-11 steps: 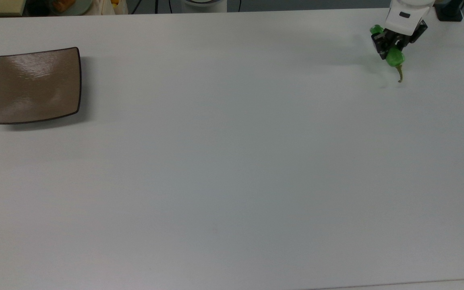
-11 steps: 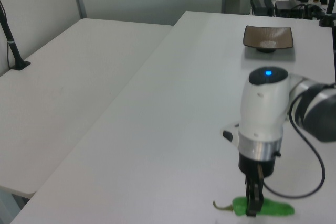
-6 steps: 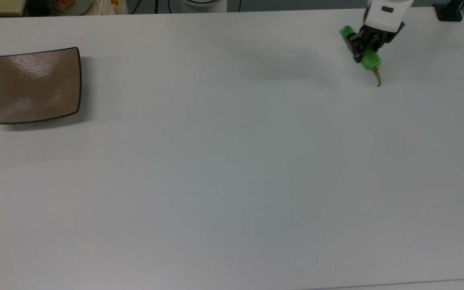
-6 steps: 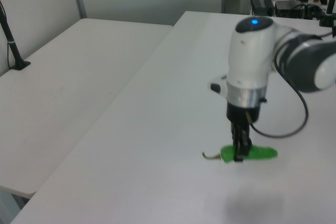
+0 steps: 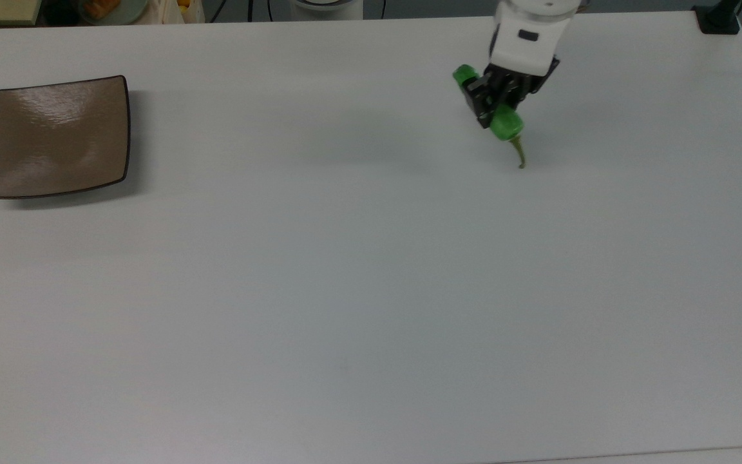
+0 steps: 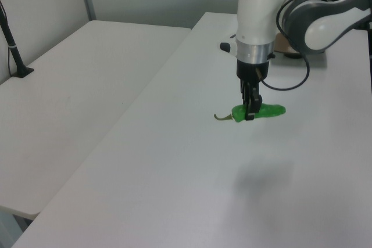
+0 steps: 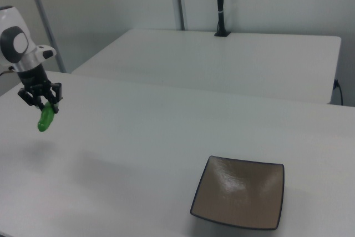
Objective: Chili peppers are placed on a ceramic plate
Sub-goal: 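Lift the chili pepper and carry it over the brown square plate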
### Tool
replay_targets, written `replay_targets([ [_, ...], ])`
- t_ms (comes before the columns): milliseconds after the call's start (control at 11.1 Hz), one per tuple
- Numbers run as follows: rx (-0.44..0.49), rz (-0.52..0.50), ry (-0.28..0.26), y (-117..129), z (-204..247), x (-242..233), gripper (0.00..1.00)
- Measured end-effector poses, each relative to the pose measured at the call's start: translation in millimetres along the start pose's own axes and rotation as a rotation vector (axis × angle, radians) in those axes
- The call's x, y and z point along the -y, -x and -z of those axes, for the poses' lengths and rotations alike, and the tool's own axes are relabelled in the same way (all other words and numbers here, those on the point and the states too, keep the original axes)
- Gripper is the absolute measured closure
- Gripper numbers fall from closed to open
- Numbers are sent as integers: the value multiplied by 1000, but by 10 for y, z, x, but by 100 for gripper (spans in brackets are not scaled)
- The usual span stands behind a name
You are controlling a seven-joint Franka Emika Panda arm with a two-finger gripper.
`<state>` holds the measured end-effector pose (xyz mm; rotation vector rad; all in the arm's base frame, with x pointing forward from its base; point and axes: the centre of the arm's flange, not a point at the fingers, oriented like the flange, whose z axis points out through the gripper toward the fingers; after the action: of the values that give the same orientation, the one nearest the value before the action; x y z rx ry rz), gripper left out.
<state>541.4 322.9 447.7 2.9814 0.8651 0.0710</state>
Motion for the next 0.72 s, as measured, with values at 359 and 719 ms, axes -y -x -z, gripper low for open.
replay_targets([
  [359, 20, 39, 27, 126, 44, -863, 60],
  [719, 27, 46, 62, 449, 126, -1990, 60],
])
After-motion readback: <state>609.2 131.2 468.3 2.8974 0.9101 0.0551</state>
